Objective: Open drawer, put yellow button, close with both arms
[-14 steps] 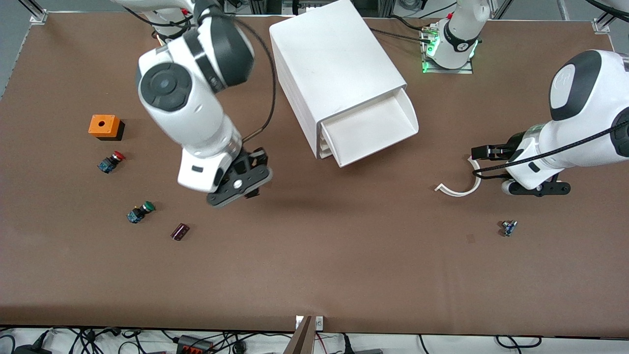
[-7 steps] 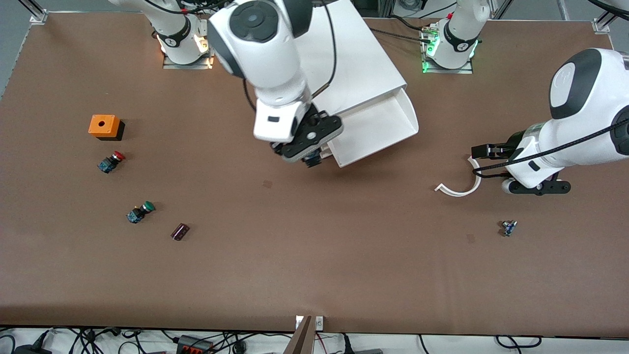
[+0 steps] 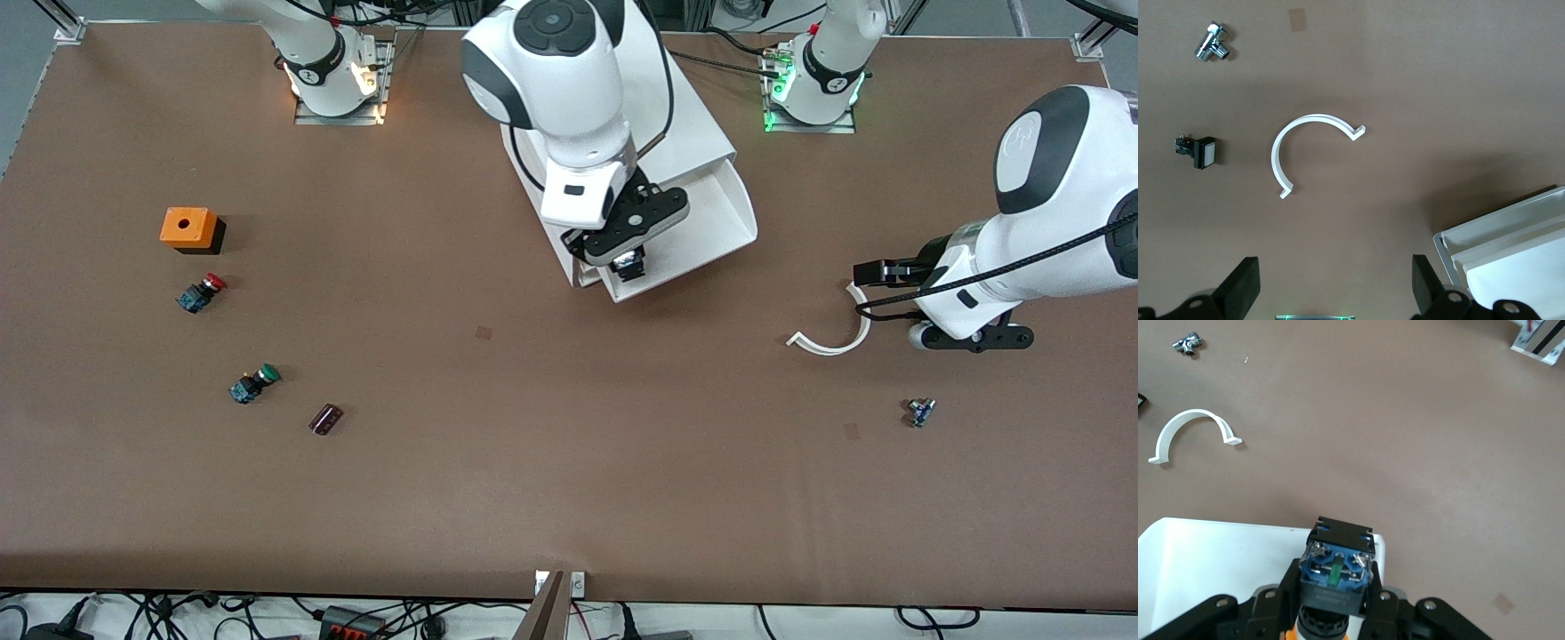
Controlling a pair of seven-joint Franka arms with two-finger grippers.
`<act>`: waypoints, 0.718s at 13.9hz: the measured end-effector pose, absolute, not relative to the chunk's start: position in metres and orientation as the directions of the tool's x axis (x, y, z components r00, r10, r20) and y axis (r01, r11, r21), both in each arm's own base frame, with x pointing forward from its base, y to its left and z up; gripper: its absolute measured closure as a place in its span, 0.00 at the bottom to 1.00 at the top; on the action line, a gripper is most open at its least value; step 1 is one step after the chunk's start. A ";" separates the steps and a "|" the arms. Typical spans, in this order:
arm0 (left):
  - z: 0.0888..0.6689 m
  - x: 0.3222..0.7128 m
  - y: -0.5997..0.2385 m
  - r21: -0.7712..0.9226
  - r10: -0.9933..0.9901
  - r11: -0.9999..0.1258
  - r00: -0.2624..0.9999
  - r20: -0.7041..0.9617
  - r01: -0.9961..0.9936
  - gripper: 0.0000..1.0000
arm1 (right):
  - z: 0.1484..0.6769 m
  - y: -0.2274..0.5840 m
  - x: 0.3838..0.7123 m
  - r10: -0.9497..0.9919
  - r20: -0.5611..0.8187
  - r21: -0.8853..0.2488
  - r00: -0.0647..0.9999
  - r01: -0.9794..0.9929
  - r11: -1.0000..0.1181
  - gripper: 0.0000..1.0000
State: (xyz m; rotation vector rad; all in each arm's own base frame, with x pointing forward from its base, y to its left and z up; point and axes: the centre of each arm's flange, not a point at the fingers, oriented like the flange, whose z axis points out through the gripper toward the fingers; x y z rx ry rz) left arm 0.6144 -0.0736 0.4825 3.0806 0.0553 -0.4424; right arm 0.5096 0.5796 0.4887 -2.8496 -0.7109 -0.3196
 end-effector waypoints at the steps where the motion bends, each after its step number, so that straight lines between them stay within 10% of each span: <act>1: 0.483 0.614 -0.074 0.023 0.031 -0.999 0.959 -0.281 0.039 0.00 | 0.481 0.589 0.502 0.432 0.244 -0.132 0.868 0.471 -0.872 0.59; 10: 0.483 0.614 -0.074 0.023 0.031 -0.999 0.959 -0.282 0.039 0.00 | 0.414 0.637 0.451 0.458 0.133 -0.099 0.879 0.471 -0.877 0.59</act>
